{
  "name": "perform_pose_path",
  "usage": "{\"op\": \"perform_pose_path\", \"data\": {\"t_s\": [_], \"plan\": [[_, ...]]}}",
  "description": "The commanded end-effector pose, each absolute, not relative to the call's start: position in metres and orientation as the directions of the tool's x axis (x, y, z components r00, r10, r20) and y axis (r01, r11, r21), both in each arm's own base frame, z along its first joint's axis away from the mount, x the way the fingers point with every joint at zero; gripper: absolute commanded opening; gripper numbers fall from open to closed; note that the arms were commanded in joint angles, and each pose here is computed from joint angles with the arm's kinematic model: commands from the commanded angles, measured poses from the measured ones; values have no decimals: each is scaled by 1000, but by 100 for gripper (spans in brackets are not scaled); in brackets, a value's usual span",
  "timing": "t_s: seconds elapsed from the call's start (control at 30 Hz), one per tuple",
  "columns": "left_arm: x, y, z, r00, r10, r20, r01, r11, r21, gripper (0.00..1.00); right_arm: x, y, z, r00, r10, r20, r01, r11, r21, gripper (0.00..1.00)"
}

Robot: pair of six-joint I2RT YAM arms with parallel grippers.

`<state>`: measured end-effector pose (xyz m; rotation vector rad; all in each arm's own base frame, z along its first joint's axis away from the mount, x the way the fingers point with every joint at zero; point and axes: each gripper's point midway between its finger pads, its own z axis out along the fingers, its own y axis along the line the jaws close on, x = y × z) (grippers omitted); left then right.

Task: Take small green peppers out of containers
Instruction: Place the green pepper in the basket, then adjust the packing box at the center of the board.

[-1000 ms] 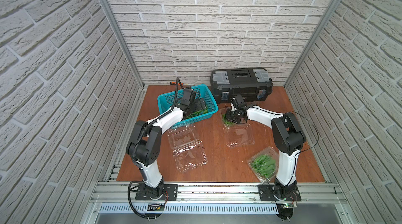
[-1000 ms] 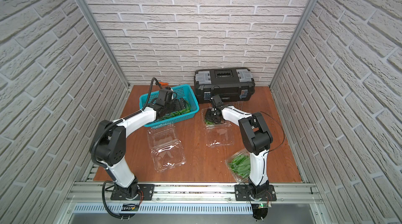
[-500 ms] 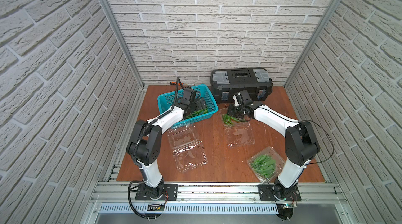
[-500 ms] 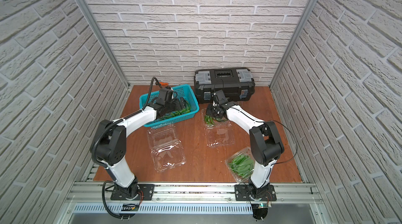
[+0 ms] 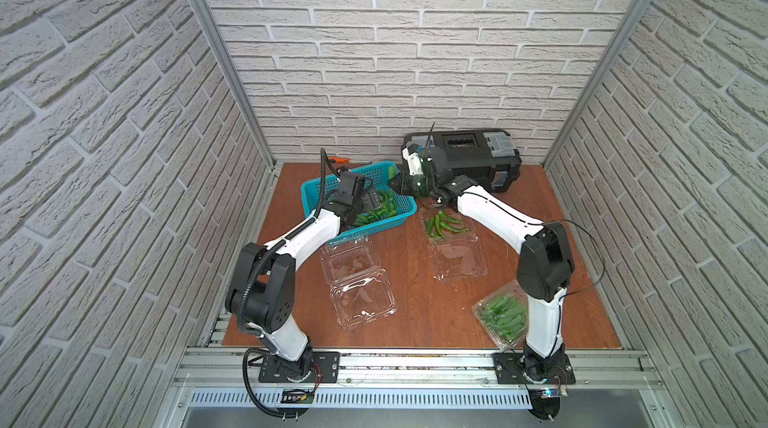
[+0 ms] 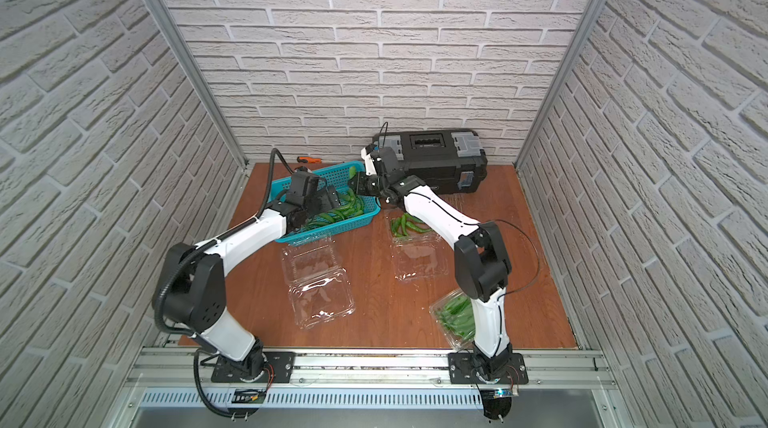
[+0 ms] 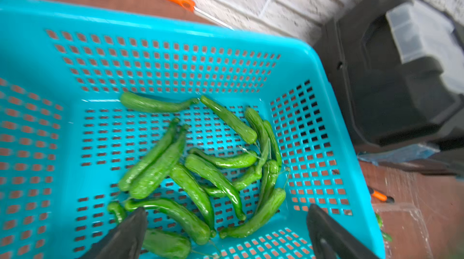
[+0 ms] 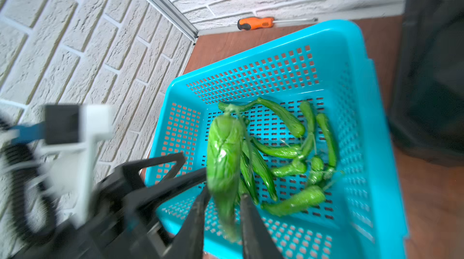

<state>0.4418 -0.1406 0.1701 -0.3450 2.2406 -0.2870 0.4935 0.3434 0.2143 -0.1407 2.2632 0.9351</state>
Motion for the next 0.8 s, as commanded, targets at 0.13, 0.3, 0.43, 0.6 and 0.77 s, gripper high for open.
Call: {"op": "perform_pose_path", "data": {"t_s": [0.13, 0.3, 0.43, 0.6, 0.77], "plan": [[442, -165, 191, -617, -233, -751, 13, 952, -306, 98, 497, 307, 225, -737, 203, -645, -280, 777, 564, 31], [429, -258, 206, -613, 49, -789, 410, 873, -264, 98, 476, 194, 203, -700, 344, -626, -7, 873, 488, 31], [400, -333, 201, -581, 280, -764, 659, 712, -241, 98, 442, 88, 165, -656, 481, -582, 290, 872, 394, 31], [373, -390, 166, -585, 458, -670, 773, 563, -290, 98, 419, 47, 128, -709, 473, -522, 342, 879, 333, 31], [360, -417, 128, -566, 584, -582, 813, 514, -274, 98, 410, 63, 99, -789, 412, -455, 266, 897, 353, 30]]}}
